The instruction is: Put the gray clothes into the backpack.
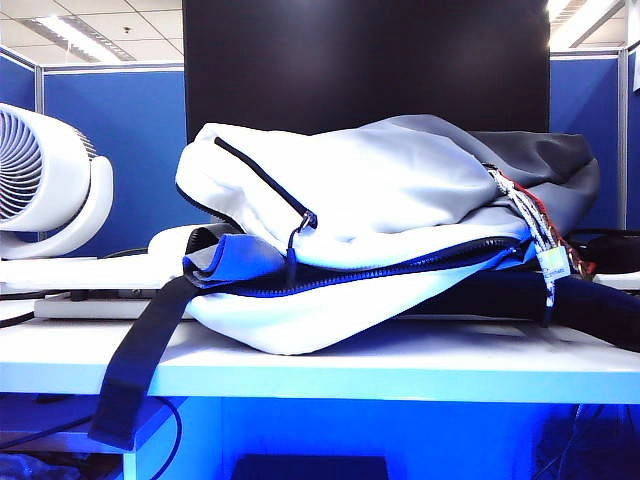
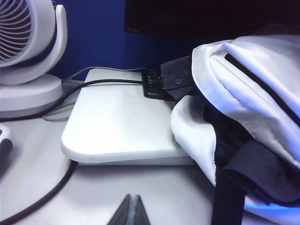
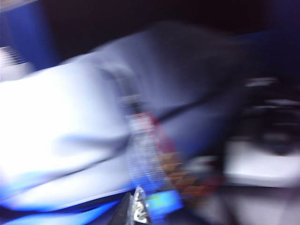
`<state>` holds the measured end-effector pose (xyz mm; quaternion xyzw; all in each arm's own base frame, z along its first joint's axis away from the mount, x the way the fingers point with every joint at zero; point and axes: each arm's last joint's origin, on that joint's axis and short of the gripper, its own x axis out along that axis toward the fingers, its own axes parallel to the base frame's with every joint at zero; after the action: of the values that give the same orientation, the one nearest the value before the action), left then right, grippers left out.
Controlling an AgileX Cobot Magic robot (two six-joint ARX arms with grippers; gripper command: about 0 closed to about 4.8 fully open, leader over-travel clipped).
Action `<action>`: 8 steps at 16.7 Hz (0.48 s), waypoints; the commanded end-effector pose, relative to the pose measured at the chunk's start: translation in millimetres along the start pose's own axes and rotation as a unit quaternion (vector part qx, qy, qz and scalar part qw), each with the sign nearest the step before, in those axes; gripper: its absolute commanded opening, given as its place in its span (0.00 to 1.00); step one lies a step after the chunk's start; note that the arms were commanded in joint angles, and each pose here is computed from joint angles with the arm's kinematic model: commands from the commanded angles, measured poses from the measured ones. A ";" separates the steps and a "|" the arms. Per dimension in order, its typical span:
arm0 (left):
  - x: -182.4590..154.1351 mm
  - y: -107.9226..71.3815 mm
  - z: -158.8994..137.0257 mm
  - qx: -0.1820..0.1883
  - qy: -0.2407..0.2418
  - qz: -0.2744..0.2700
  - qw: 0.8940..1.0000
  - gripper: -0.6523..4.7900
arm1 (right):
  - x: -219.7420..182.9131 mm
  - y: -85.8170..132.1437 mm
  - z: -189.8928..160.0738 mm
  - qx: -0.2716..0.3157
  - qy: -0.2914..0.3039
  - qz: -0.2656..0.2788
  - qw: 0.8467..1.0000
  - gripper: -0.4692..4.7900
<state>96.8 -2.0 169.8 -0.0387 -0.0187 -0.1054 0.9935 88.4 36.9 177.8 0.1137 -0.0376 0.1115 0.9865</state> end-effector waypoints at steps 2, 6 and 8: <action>-0.2 0.7 2.4 0.018 -0.012 0.014 1.000 0.11 | -0.2 -2.8 -0.7 -0.105 0.006 -0.042 0.994 0.09; -0.2 0.6 2.9 0.016 -0.014 0.013 1.000 0.11 | 1.1 -11.0 -7.4 -0.117 0.027 -0.076 0.990 0.09; -0.2 0.4 2.9 0.014 -0.015 0.010 1.000 0.11 | 2.0 -17.7 -6.0 -0.122 0.026 -0.088 0.988 0.09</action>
<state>96.9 -1.3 170.7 -0.0274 -0.0245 -0.0928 0.9950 93.8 23.8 168.1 -0.0047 -0.0109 0.0173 0.9998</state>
